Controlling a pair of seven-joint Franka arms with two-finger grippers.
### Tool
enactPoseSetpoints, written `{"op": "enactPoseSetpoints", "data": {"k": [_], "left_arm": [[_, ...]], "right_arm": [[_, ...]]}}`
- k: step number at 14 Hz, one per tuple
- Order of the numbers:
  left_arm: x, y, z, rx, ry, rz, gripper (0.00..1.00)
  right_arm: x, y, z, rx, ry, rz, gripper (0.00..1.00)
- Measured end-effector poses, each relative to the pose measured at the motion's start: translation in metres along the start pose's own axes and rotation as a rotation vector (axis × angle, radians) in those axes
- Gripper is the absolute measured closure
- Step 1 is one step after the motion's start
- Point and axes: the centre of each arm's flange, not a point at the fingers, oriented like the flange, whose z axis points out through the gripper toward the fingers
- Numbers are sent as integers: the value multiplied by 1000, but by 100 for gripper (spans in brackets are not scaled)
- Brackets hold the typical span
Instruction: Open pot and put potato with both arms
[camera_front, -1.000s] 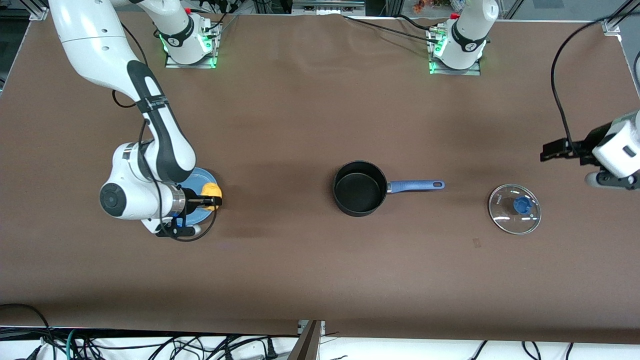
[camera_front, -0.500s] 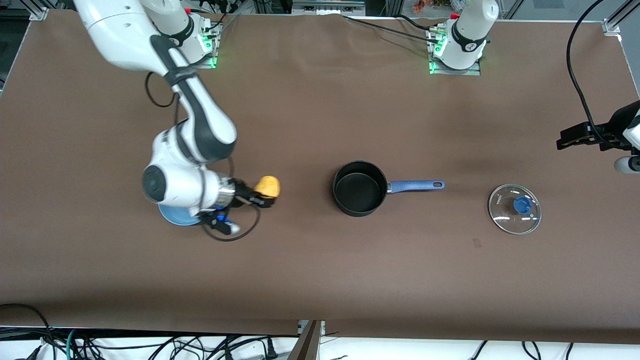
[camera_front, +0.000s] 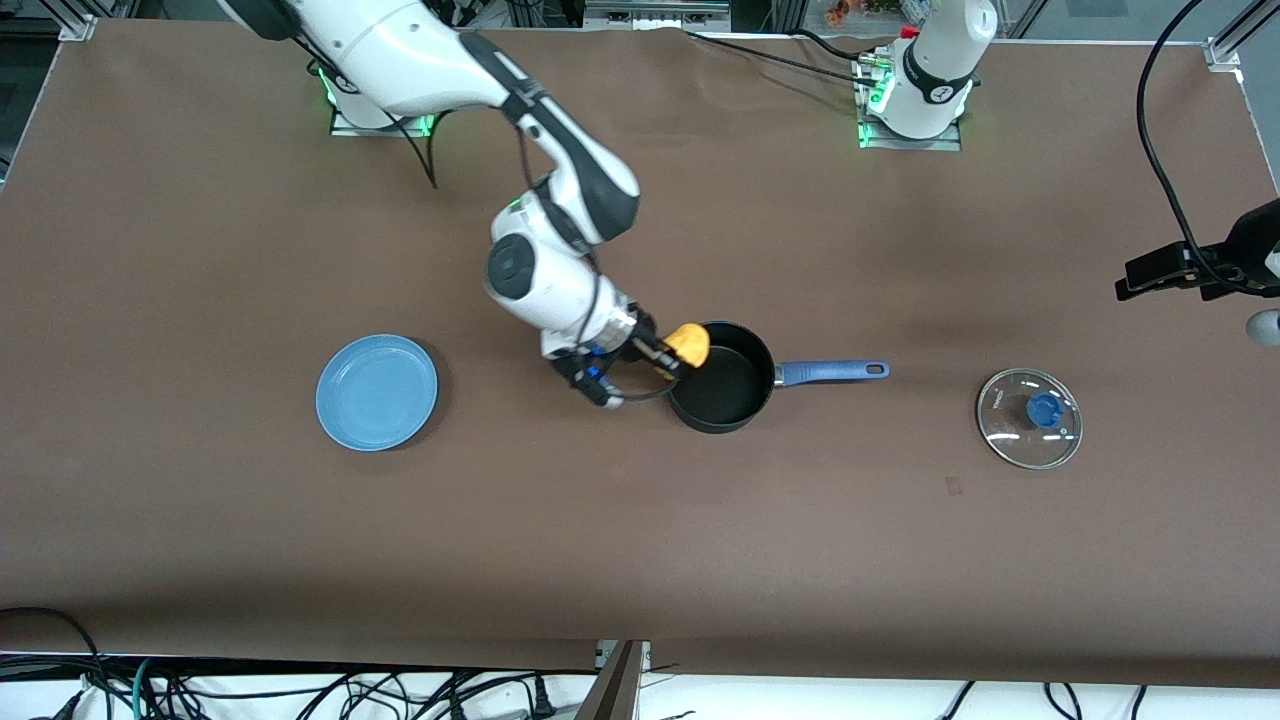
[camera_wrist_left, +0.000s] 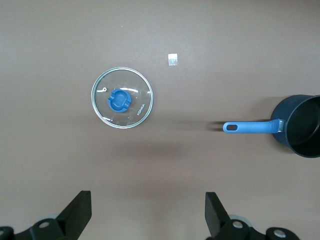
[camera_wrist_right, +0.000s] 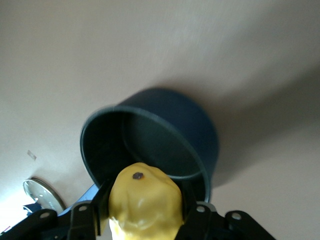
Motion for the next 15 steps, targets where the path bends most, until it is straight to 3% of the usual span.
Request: {"op": "enactPoseSetpoints", "data": {"k": [1,5,7,11,13,15], "left_arm": [[0,1,0,0,-2,3,0],[0,10,1,0,-4,19,0],[-1,11,2,9,-10,22,0],[-1,13,9,13,-38,26,0],[0,16,10,13,-40,32,0],[0,18,10,14,-40,36,0]], "right_arm": [[-8,-2,4,14,7,10,37],[10,-17,-21,35,43,8,0],[31,-22,-49,7,85,-8,0],[82,-8,-129,-132,201,-114,0],[106,11,-174,-194,213,-211,0],[128,32,-226,-280,182,-286,0]]}}
